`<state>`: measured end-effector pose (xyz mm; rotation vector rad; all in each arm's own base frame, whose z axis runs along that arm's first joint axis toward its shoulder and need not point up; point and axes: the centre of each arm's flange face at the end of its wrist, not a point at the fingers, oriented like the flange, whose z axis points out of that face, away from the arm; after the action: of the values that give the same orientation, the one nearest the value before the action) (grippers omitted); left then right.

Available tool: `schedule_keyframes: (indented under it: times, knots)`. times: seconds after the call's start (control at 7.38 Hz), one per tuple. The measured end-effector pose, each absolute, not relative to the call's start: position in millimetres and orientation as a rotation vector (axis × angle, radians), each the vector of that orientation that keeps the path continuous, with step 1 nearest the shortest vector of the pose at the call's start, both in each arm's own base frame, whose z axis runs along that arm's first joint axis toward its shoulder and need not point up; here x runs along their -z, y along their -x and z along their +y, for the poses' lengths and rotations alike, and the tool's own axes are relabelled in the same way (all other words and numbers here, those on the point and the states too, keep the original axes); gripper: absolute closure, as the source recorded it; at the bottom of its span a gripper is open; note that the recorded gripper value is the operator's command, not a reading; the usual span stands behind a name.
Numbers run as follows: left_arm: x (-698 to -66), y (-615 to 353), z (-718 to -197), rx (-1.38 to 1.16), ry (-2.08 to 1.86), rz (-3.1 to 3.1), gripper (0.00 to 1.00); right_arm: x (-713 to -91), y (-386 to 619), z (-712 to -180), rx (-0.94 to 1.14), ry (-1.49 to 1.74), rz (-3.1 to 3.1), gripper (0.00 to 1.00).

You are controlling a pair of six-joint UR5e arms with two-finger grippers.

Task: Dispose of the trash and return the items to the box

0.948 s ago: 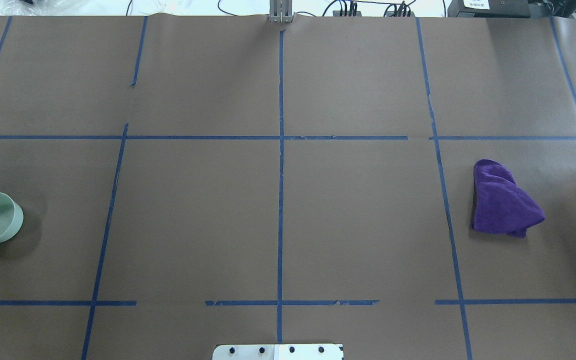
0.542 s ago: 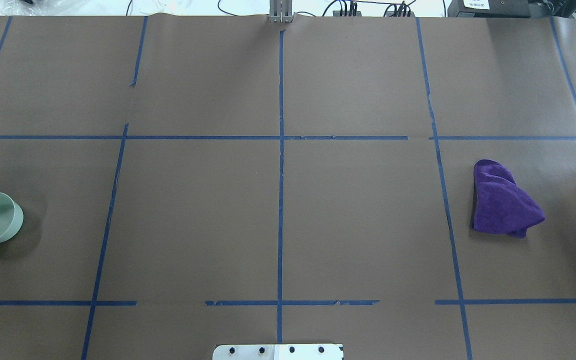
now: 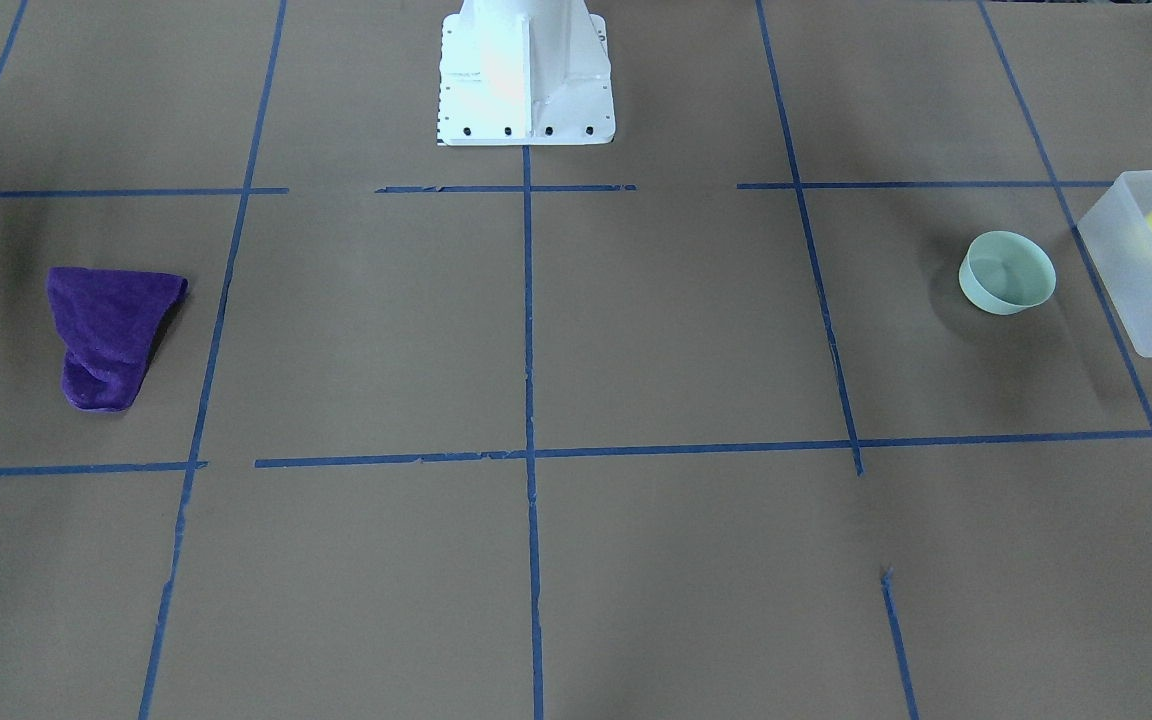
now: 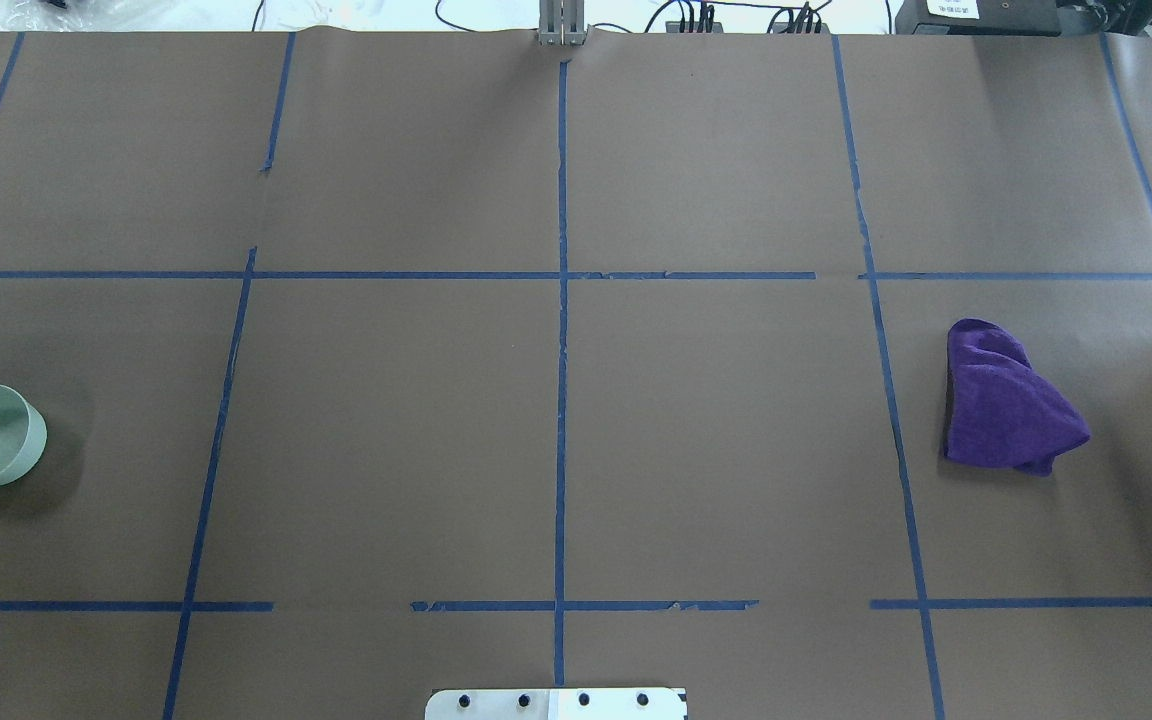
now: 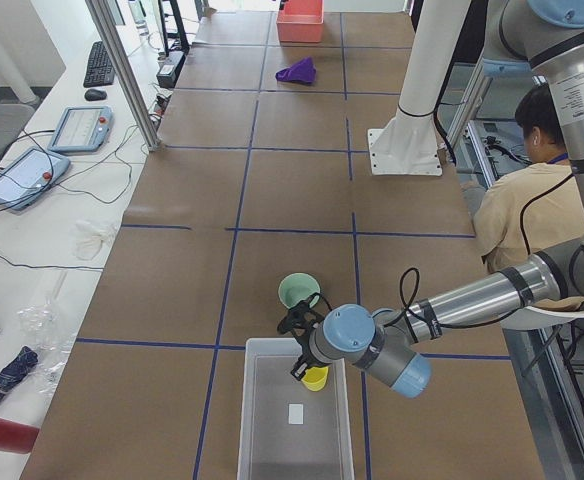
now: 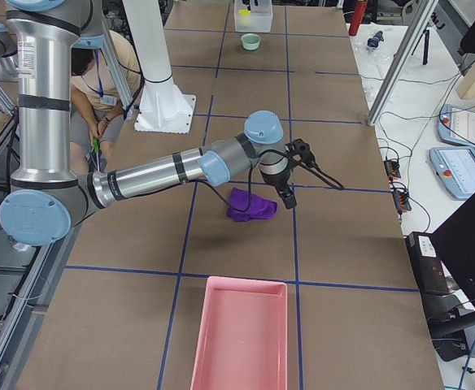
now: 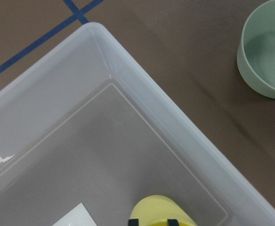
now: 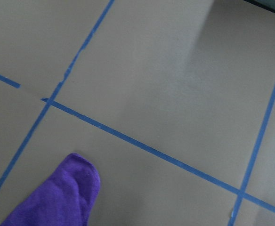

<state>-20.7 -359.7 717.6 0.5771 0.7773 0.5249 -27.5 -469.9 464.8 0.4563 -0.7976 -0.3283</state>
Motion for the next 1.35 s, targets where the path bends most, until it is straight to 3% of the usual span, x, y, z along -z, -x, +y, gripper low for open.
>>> schedule_keyframes:
  times: [0.41,0.95,1.08,1.35]
  knots:
    - [-664,20,-421,-0.517,-0.593,0.772,0.0,-446,123,-436,0.261,-0.424,-0.832,0.0]
    - [-609,27,-448,-0.496,-0.596,0.765,0.0,-520,210,-390,0.261,-0.39,-0.755,0.08]
    - [-605,28,-451,-0.495,-0.598,0.764,0.0,-537,219,-387,0.275,-0.378,-0.744,0.22]
    - [-601,28,-455,-0.496,-0.604,0.763,0.0,-560,234,-381,0.297,-0.367,-0.714,1.0]
